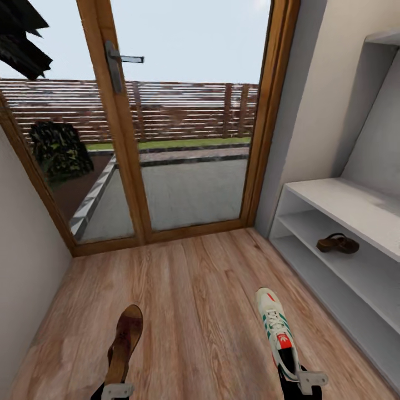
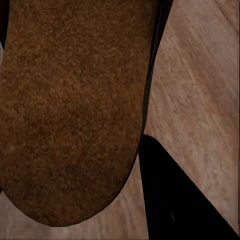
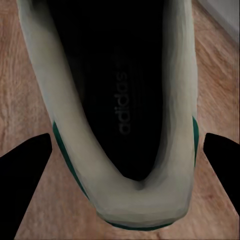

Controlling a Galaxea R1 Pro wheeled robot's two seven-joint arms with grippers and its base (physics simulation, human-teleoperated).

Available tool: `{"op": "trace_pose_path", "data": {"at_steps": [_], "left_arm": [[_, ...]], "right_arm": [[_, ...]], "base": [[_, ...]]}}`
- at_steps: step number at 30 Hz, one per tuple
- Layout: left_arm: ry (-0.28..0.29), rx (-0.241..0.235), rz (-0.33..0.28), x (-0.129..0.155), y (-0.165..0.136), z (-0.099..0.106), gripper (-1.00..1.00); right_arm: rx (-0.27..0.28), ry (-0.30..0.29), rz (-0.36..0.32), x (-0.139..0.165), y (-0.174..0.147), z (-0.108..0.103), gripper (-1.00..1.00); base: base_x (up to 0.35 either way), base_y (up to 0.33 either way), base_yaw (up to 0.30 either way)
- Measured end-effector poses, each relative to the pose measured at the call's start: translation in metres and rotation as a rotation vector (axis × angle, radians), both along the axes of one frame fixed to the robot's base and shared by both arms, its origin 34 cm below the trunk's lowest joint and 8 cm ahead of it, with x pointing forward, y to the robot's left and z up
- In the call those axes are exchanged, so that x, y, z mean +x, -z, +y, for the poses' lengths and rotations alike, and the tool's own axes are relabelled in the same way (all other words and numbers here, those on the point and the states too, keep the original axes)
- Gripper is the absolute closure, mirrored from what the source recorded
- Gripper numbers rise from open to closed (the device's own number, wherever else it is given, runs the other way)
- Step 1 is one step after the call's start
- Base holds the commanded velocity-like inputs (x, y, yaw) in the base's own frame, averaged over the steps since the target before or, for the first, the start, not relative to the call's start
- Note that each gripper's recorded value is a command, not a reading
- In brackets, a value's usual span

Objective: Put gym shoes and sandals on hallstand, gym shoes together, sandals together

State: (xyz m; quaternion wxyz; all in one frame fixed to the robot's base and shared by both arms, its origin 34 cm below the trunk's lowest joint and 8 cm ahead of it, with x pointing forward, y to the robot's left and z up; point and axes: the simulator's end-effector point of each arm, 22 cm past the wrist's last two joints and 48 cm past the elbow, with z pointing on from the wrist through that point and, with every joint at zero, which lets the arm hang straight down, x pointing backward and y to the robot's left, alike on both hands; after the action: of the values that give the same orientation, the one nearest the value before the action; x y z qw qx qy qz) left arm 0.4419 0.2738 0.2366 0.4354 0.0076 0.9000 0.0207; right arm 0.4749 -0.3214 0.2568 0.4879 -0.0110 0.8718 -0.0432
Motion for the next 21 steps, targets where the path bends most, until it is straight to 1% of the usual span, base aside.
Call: {"op": "trace_pose_path", "data": {"at_steps": [6,14,17,21], "left_arm": [[0.0,0.0,0.0,0.0,0.0,0.0001,1.0],[-0.001,0.0,0.0,0.0,0.0,0.0002,1.0],[0.0,0.0,0.0,0.0,0.0001,0.0001,1.0],[0.001,0.0,0.001,-0.0001,0.0003,-0.0001,1.0]], "right_arm": [[0.001,0.001,0.0,0.0,0.0001,0.0005,1.0],[0.001,0.001,0.001,-0.0002,0.0003,0.0005,1.0],[0.001,0.001,0.001,-0.0002,0.0004,0.0007,1.0],[0.001,0.001,0.001,-0.0003,0.0006,0.0005,1.0]], "base": [[0.334,0.054,-0.3],[0.288,0.19,-0.3],[0.198,0.156,-0.3],[0.051,0.038,-0.3]]}}
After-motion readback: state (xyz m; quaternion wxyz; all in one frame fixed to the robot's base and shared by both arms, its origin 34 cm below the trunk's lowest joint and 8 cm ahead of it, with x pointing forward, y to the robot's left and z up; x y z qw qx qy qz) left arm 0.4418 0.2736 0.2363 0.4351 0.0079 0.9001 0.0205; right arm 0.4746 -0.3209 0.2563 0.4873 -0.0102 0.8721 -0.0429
